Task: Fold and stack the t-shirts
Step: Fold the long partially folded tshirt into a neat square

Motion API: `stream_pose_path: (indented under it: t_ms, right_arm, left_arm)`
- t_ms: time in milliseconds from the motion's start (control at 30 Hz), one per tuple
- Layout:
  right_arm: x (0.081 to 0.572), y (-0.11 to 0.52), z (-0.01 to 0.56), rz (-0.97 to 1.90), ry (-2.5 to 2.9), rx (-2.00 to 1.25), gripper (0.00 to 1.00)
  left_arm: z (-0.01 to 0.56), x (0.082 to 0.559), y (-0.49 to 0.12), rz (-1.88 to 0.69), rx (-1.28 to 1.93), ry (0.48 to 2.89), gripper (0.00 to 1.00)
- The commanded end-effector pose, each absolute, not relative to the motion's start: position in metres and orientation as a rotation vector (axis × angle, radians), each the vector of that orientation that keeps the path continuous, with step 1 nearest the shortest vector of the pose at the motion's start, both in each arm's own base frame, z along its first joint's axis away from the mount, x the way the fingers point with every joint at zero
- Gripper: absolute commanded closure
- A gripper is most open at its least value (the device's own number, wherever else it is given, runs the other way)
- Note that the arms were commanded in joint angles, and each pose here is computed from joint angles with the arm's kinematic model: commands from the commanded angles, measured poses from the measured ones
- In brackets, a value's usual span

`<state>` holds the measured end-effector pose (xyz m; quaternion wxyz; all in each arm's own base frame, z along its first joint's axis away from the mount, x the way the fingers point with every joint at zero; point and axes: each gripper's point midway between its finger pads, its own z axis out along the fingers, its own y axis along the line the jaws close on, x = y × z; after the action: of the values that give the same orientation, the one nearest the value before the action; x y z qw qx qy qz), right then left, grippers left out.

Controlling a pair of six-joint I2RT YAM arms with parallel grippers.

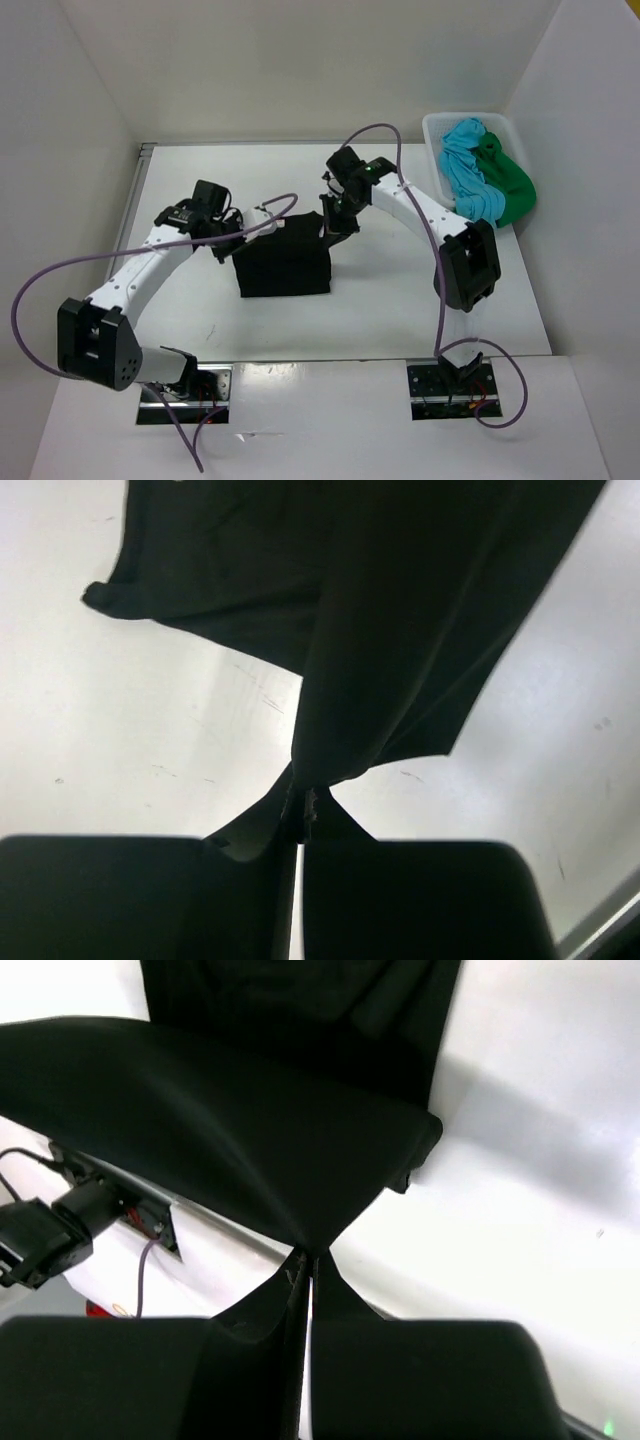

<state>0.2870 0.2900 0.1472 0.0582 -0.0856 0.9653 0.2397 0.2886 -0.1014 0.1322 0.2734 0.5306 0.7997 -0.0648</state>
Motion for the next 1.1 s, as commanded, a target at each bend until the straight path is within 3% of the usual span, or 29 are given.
stream_pose_path:
  t_ms: [0,667,833,933,1000,1033,1067]
  right_arm:
    - [0.305,0.291,0.148,0.749,2.912,-0.315,1.00]
    - [0.397,0.302,0.109,0.883,2.862,-0.187,1.00]
    - [0.420,0.306,0.101,0.926,2.836,-0.145,1.00]
    - [0.435,0.302,0.088,0.921,2.837,-0.116,0.98]
    - [0.444,0.302,0.084,0.891,2.831,-0.078,0.84]
    - [0.454,0.297,0.081,0.869,2.811,-0.048,0.83]
    - [0.466,0.289,0.082,0.833,2.783,-0.013,0.81]
  left_arm:
    - [0.143,0.324,-0.103,-0.162,1.308,2.140,1.00]
    - [0.090,0.392,-0.090,-0.092,1.178,2.247,0.99]
    - [0.074,0.411,-0.086,-0.105,1.120,2.295,0.93]
    - [0.073,0.422,-0.084,-0.100,1.094,2.293,0.88]
    - [0.072,0.428,-0.085,-0.097,1.091,2.285,0.79]
    - [0.067,0.430,-0.084,-0.087,1.077,2.298,0.61]
    - [0.067,0.438,-0.085,-0.086,1.056,2.289,0.53]
